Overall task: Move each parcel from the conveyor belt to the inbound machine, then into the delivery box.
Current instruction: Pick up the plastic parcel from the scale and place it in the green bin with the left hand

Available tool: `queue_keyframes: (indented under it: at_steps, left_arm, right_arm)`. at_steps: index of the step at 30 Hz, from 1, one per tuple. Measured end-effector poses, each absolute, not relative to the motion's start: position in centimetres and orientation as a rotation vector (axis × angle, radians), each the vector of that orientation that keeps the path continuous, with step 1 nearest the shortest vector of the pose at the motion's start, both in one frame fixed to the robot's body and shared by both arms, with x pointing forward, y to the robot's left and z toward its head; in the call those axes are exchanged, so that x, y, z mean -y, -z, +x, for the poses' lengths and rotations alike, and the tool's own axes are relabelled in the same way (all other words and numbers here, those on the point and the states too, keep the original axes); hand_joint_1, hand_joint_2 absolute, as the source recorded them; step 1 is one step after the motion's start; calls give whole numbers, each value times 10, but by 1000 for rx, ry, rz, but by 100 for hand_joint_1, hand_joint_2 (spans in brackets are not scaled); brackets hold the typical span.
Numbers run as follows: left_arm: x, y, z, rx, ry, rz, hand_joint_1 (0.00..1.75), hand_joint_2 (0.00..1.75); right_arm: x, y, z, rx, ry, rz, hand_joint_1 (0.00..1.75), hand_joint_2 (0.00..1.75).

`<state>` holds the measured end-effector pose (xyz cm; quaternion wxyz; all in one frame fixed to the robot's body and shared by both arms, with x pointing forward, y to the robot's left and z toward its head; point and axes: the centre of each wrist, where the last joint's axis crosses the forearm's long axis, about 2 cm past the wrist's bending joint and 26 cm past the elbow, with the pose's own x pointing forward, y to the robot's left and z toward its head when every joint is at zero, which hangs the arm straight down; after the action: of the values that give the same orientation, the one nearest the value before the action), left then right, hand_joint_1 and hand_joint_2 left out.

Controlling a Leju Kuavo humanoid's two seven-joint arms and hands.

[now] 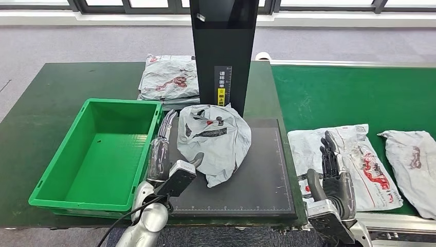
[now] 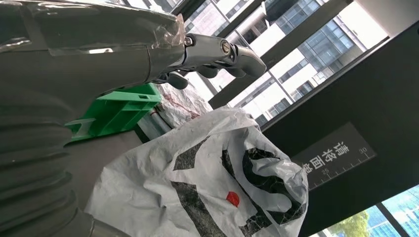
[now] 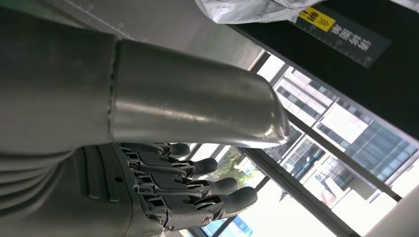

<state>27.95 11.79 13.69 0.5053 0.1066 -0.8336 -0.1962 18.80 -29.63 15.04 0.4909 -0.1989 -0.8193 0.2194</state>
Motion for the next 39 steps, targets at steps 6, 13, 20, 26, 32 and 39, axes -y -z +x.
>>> queue_keyframes:
  at_steps: [6,13,20,26,32,39]
  left_arm:
    - [-113,-140,281,2027,501,254,0,175]
    - [-89,-143,287,1963,756,318,0,175]
    - [-57,-123,302,1725,1122,419,0,175]
    - [-51,-95,312,1382,1447,535,175,175]
    - [-57,-93,325,1253,1583,622,175,175]
    - [-66,-93,335,1203,1632,680,175,175]
  right_arm:
    - [289,-149,185,1985,-470,-448,0,175]
    - [272,-148,186,2032,-339,-227,0,175]
    - [256,-145,197,2028,-296,-86,0,175]
    - [246,-136,207,2012,-296,-40,0,175]
    - [240,-135,212,2008,-303,-8,0,175]
    - [237,-133,217,2013,-329,45,0,175]
